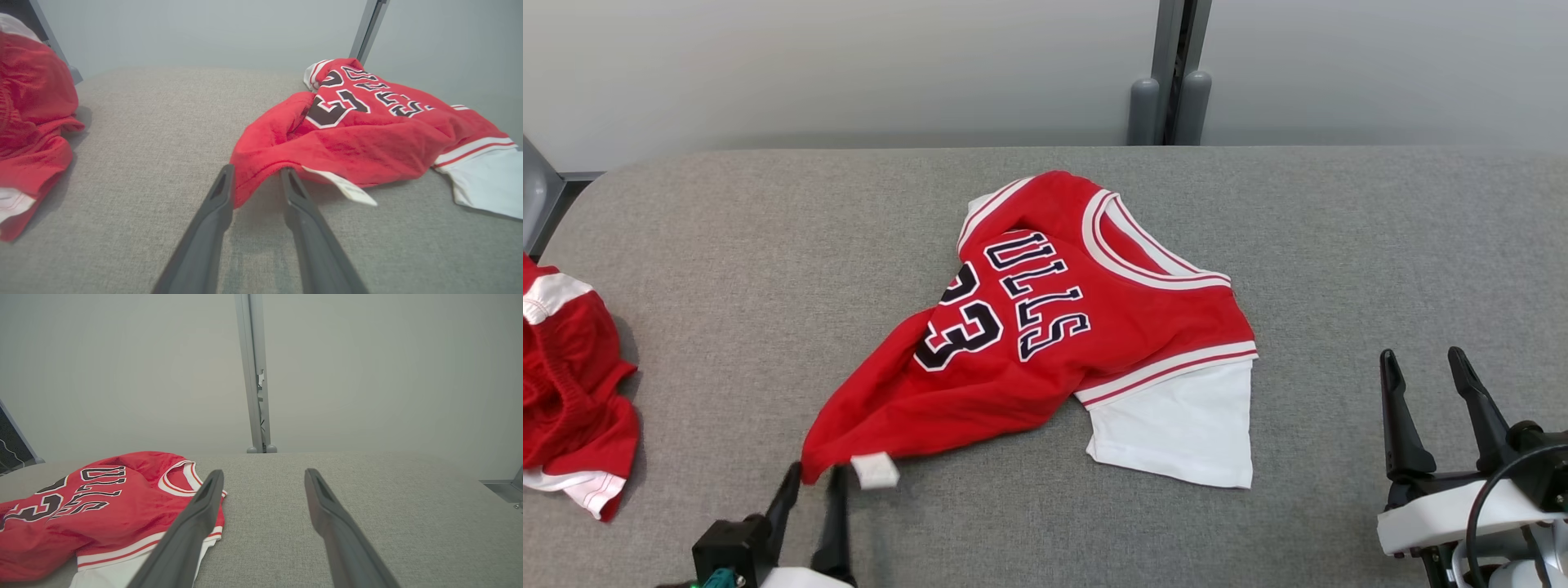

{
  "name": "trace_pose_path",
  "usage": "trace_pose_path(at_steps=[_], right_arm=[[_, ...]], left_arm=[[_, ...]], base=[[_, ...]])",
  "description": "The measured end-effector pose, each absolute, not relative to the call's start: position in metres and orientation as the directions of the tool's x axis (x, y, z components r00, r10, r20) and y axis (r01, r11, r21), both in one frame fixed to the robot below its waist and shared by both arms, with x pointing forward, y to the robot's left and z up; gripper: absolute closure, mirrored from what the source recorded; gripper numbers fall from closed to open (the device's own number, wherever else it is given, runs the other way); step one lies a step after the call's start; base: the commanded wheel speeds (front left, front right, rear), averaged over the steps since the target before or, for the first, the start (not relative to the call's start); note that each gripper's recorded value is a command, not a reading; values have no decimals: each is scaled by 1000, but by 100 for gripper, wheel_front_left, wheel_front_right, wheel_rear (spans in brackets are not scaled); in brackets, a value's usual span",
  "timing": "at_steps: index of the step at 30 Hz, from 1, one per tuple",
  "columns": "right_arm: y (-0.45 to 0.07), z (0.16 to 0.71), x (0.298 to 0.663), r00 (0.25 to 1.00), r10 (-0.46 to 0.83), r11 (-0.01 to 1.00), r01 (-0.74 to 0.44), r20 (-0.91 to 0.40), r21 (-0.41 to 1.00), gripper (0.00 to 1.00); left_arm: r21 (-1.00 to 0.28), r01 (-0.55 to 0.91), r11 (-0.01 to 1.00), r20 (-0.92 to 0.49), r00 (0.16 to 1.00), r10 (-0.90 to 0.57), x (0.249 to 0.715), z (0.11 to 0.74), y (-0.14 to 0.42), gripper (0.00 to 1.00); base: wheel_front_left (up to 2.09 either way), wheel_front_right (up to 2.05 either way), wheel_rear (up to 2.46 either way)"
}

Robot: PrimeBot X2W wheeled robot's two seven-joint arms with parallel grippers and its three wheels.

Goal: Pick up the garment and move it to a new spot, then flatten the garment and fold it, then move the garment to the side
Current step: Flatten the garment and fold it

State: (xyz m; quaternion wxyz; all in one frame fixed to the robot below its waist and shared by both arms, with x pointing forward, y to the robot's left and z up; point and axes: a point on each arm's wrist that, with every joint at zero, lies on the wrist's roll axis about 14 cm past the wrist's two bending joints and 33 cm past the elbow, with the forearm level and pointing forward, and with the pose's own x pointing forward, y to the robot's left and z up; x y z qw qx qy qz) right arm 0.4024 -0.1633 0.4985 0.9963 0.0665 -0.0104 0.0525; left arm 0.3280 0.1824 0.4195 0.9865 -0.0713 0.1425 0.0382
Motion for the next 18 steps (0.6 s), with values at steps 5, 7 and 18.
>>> trace_pose_path(at_steps=[5,7,18], right_arm=[[-161,500,404,993,110,985,-114,32,132,0],[-160,501,404,993,113,984,-116,33,132,0],[-158,505,401,992,118,984,-123,43,130,0]], left_arm=[[-143,-49,989,-166,986,25,346,452,176,0],[-141,-34,989,-115,993,18,351,466,174,0],[-146,-45,988,71,996,56,368,522,196,0]], base=[[0,0,0],[0,0,0],[0,0,0]])
